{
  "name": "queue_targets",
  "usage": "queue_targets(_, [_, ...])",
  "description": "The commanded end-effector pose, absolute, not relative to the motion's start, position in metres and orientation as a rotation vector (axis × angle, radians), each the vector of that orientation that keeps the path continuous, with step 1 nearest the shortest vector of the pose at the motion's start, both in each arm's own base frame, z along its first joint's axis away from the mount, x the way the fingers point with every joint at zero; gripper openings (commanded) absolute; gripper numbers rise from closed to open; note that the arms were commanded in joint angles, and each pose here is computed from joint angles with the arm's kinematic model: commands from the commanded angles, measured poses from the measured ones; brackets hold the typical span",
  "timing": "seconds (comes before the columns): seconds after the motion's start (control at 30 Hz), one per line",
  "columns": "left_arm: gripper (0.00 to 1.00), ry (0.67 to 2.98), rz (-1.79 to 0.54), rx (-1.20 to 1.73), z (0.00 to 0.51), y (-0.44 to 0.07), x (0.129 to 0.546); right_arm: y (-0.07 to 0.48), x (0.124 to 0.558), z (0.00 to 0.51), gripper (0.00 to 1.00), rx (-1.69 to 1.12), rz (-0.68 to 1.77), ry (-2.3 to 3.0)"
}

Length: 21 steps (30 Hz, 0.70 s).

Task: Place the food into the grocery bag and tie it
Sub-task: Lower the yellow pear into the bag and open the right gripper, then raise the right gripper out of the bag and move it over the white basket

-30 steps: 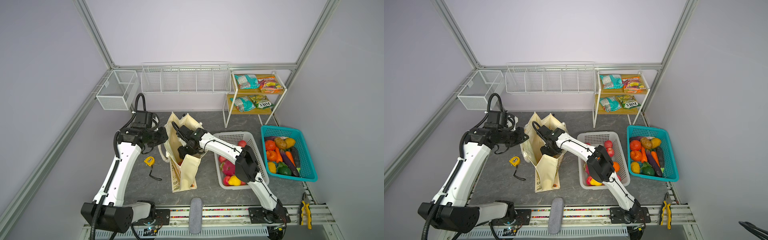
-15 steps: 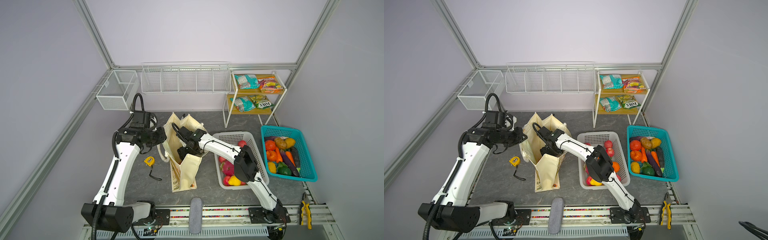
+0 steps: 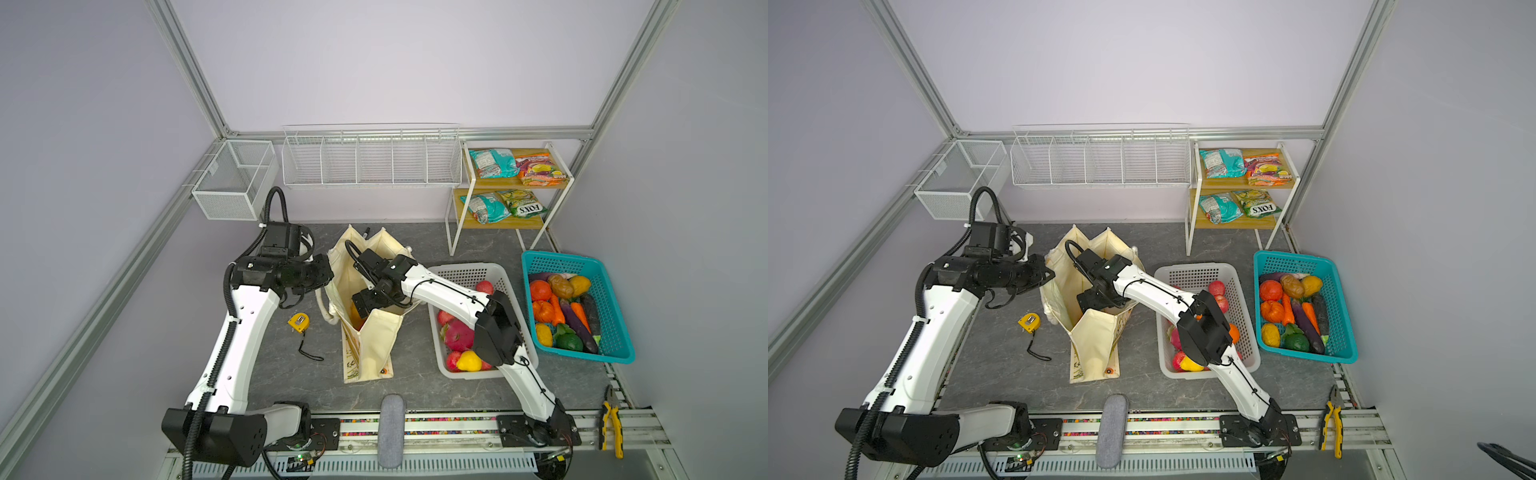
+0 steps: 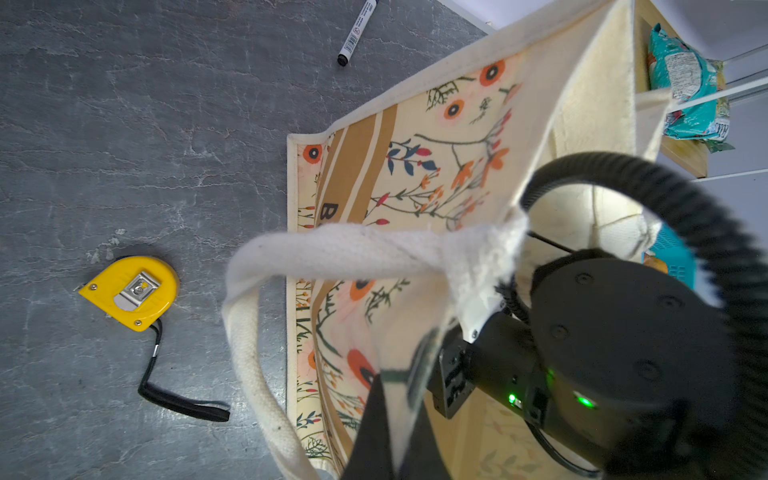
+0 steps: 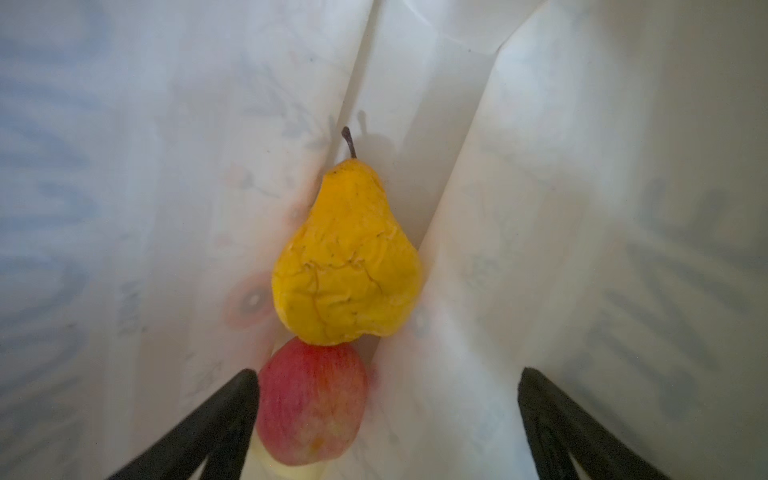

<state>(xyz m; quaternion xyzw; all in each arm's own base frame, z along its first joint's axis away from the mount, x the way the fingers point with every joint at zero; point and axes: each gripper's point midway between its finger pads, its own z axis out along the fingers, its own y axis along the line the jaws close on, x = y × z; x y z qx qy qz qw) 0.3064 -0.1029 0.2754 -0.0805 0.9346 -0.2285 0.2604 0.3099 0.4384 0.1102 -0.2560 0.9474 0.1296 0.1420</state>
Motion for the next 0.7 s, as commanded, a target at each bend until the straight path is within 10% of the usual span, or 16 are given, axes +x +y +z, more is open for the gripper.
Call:
queue_targets(0.0, [0.00, 2.487, -0.646, -0.201, 0.286, -0.103, 0.304, 0.433, 0.314, 0.162, 0.97, -0.700, 0.412, 2.634])
queue_targets(0.67, [0.00, 2.510, -0.668, -0.204, 0.276, -0.106, 0.304, 0.353, 0.316, 0.394, 0.88, -0.426, 0.440, 2.184])
